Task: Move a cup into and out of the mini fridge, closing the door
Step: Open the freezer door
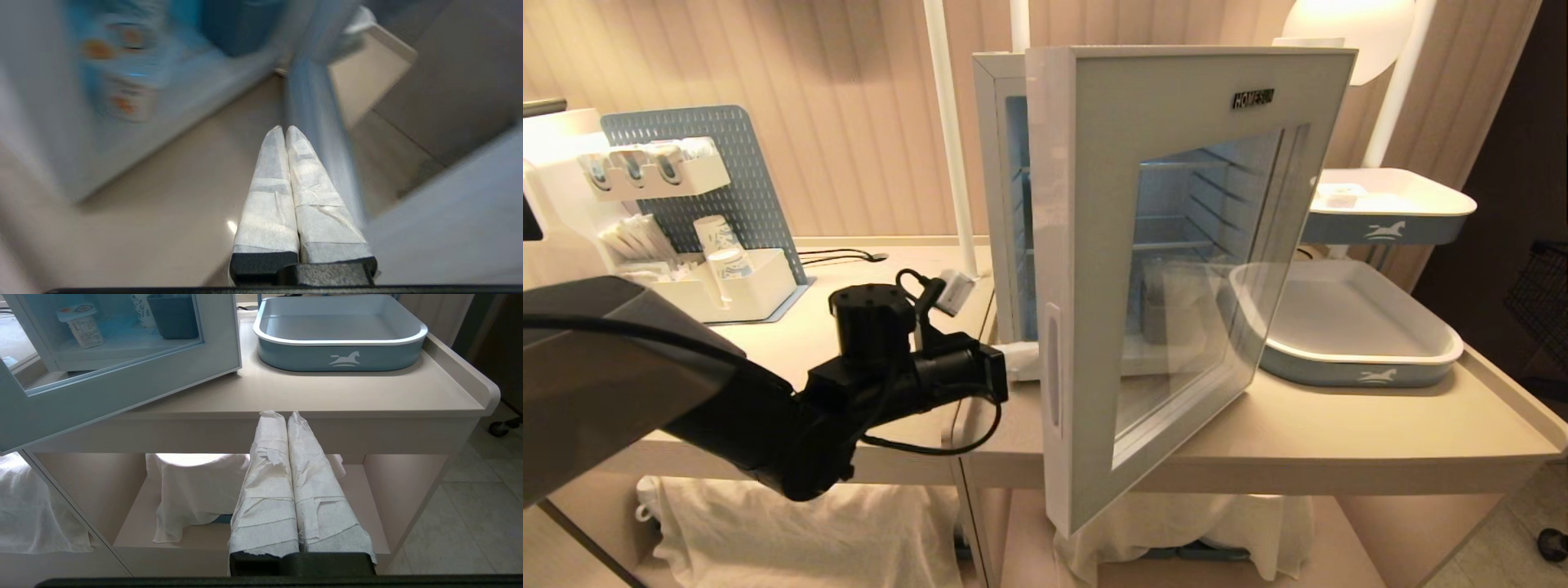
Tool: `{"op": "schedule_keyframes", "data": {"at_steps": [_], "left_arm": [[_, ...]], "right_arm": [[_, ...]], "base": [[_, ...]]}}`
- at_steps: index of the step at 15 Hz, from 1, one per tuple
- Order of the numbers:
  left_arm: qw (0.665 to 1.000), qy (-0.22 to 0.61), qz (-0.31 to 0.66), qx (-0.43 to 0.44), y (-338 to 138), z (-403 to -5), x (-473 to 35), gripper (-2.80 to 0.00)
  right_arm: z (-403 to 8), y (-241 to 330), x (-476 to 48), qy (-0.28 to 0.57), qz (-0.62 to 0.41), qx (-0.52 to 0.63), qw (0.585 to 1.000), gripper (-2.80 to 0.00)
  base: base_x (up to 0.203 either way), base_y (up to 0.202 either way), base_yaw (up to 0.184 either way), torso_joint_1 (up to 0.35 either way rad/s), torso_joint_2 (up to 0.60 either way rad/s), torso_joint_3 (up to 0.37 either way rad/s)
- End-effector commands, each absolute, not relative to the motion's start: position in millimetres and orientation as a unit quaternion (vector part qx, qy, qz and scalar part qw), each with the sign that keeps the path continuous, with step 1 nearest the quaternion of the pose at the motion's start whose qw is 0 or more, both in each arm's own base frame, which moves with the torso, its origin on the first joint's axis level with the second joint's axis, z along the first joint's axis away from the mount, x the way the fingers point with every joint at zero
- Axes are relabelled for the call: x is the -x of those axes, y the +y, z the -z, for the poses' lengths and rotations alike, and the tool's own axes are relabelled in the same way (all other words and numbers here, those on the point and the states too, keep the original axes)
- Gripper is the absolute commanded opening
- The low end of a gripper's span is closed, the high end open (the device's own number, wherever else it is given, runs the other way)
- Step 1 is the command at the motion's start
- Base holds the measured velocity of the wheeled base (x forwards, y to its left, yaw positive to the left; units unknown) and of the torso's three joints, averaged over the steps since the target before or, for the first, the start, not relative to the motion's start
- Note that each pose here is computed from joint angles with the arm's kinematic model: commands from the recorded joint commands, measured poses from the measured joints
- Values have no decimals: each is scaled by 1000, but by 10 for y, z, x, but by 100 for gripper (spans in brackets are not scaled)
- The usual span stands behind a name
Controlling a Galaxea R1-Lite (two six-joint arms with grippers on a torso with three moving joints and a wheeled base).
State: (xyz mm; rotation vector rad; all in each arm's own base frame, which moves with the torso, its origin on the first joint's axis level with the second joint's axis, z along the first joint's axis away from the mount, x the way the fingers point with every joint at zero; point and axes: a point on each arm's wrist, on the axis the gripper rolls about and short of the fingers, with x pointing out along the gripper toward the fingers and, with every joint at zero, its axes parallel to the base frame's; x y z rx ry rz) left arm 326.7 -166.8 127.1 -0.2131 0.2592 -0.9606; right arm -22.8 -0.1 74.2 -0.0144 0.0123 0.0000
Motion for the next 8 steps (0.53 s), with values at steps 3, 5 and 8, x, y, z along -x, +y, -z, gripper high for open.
{"op": "schedule_keyframes", "data": {"at_steps": [3,5,8], "left_arm": [[823,131,540,121,-1806,-1456,-2917,-280],[807,130,560,134,-1867,-1570,-2734,-280],[765,131,610,160,-1918,-1774,-2406,-280]], "right_arm": [[-743,-1,227,7,0,8,1000,-280],[-743,-1,227,7,0,8,1000,-280],[-743,-1,227,7,0,8,1000,-280]], "base": [[0,0,0,0,0,0],[0,0,0,0,0,0],[0,0,0,0,0,0]]}}
